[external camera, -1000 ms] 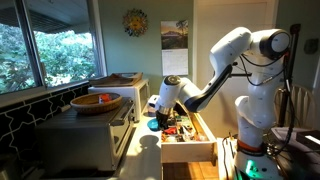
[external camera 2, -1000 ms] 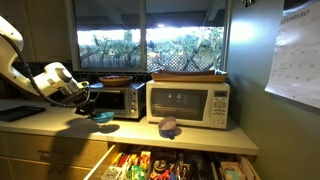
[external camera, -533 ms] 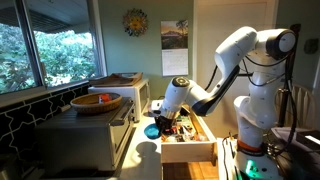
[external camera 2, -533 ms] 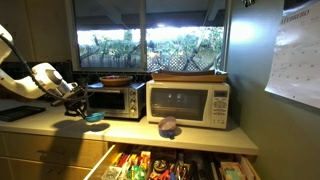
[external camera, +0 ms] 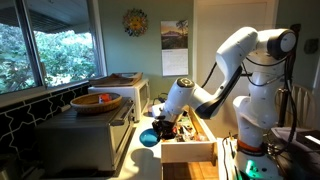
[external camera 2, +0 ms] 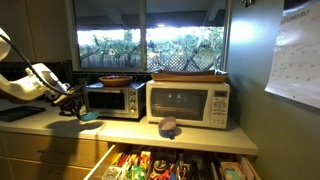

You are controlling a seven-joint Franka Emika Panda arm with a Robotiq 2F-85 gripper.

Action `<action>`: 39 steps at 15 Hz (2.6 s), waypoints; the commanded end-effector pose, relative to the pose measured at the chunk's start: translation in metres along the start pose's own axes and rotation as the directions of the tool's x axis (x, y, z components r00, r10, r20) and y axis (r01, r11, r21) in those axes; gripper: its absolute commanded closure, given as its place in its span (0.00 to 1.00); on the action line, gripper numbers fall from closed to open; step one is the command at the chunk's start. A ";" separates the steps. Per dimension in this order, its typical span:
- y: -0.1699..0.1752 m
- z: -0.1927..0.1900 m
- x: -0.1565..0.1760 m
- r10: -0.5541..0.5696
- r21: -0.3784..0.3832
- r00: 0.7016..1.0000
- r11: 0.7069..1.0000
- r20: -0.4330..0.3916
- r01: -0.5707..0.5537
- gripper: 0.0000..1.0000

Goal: Move the blue bowl to the left

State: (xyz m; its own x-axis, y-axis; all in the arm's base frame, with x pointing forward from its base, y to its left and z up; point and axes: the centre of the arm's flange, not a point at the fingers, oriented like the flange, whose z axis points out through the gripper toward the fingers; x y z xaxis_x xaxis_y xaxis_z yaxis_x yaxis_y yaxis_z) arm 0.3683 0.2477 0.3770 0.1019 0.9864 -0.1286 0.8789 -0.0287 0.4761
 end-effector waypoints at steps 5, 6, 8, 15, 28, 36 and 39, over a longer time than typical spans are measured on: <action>-0.001 -0.013 0.004 -0.065 0.128 0.982 0.988 -0.177 0.089 0.99; 0.000 -0.013 0.003 -0.064 0.142 0.978 0.985 -0.199 0.094 0.99; 0.003 -0.013 0.001 -0.075 0.160 0.964 0.980 -0.256 0.119 0.99; 0.008 -0.010 0.007 -0.081 0.167 0.953 0.977 -0.294 0.134 0.96; 0.002 -0.015 0.018 -0.130 0.132 0.945 0.975 -0.301 0.177 0.99; -0.020 -0.040 0.058 -0.286 0.010 0.888 0.951 -0.359 0.310 0.99; -0.020 -0.041 0.081 -0.351 -0.041 0.853 0.930 -0.386 0.365 0.99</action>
State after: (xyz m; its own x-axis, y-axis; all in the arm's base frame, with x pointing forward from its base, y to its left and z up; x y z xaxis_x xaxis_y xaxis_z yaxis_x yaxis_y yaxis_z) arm 0.3360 0.3166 0.3960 -0.3231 0.9439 0.0685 0.8750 0.2704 0.4017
